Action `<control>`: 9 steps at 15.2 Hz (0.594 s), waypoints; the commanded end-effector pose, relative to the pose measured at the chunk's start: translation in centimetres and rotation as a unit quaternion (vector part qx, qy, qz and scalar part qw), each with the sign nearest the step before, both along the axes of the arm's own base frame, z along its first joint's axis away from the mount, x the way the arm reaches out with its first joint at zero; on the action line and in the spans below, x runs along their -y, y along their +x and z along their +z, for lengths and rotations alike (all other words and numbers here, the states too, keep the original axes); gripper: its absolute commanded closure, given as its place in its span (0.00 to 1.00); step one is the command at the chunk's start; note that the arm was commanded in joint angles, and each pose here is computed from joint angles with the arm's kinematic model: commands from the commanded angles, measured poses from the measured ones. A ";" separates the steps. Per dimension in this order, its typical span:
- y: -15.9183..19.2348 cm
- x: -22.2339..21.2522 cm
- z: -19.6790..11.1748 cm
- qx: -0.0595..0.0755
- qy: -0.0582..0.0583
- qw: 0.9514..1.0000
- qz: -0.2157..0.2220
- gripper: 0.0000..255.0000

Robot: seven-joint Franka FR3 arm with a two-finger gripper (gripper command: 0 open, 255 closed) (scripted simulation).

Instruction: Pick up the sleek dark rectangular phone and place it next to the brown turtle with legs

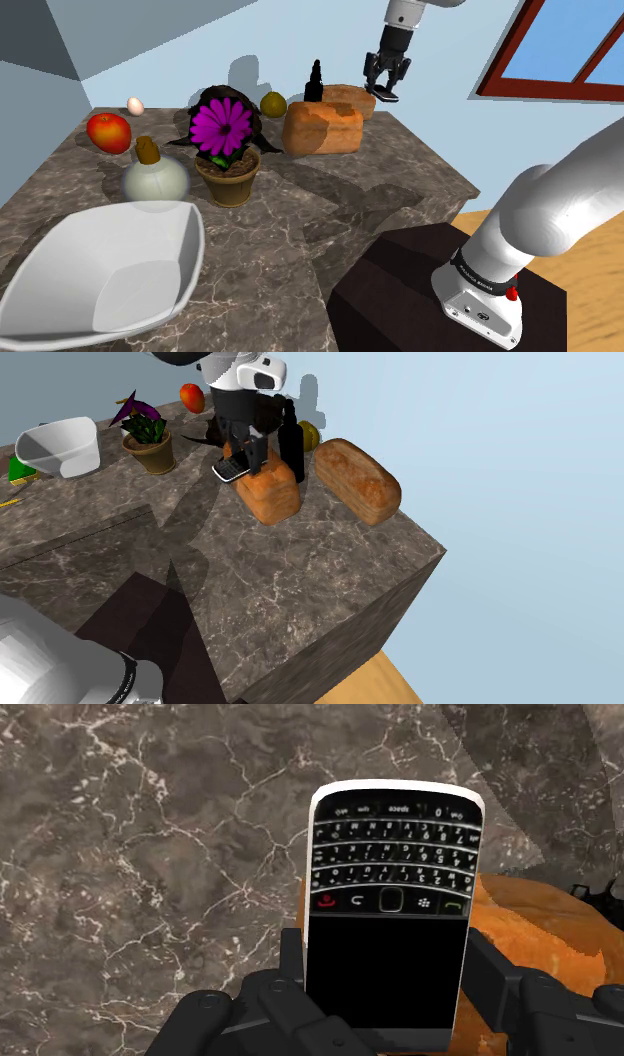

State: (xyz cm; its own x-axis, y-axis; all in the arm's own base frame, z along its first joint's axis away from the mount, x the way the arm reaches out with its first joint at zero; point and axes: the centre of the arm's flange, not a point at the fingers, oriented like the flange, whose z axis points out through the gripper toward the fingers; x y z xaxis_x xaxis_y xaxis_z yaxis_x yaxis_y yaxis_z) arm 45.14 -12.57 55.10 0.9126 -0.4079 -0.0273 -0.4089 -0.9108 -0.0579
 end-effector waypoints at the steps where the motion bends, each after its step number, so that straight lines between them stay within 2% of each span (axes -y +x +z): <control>1: 0.5 -2.8 0.2 0.000 0.000 1.000 -0.001 1.00; 9: 2.2 -13.2 0.2 0.000 0.000 1.000 -0.001 1.00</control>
